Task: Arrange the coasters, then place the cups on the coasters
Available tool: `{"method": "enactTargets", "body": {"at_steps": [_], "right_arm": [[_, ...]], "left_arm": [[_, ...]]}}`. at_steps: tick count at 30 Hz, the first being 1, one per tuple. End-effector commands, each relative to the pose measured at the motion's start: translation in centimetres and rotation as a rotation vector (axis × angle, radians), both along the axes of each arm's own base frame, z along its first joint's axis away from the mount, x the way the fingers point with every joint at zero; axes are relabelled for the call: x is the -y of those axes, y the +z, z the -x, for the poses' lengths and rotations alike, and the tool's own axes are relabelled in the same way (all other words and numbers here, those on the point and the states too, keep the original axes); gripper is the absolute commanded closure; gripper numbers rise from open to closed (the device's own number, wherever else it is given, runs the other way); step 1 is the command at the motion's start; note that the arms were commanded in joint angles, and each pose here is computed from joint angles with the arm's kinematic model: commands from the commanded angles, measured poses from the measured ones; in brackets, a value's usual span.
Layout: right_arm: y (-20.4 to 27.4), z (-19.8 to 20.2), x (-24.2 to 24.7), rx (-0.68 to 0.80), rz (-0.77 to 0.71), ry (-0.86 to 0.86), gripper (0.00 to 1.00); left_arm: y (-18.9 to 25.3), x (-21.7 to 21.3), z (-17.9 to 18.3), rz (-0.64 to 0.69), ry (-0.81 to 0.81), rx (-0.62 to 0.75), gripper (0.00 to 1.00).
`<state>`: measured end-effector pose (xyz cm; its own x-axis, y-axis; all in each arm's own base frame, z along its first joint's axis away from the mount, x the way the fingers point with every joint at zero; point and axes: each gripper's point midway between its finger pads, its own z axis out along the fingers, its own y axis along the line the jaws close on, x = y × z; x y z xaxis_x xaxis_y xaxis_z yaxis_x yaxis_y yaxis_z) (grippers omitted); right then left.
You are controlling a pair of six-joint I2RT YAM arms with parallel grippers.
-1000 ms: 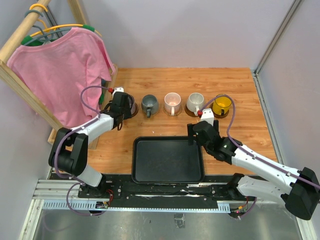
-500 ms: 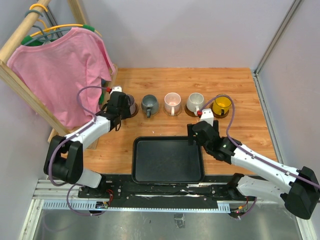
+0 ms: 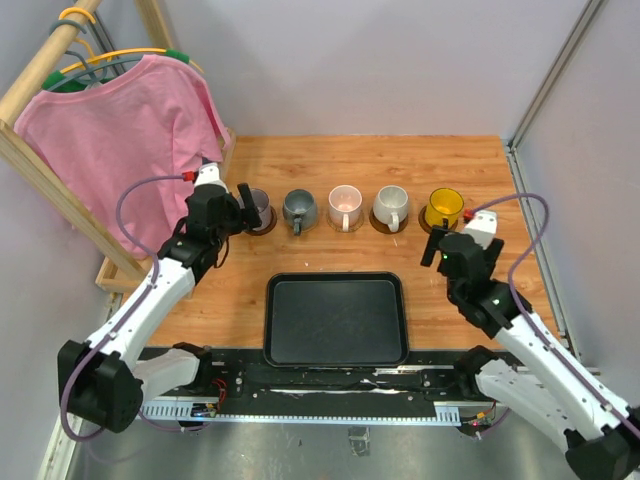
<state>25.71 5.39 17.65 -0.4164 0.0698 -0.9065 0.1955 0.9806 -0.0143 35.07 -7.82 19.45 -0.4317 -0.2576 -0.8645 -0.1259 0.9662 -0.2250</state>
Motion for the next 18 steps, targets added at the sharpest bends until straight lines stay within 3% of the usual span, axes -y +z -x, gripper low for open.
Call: {"method": "enactTargets", "body": {"at_steps": [1,11,18], "right_arm": [[0.5,1.7,5.2,0.036,-0.007,-0.196,0.02],[2.3,6.4,10.8,0.187,-0.081,-0.455,0.02],[3.0,7.8,12.0,0.274,-0.143,-0.506,0.02]], "left_arm": [[0.2,-0.6,1.8,0.021,0.031,-0.007,0.00],[-0.3,-2.9,4.8,0.012,0.132,-0.061,0.00],[-1.2,-4.7,6.5,0.004,0.239,-0.098,0.00]]}}
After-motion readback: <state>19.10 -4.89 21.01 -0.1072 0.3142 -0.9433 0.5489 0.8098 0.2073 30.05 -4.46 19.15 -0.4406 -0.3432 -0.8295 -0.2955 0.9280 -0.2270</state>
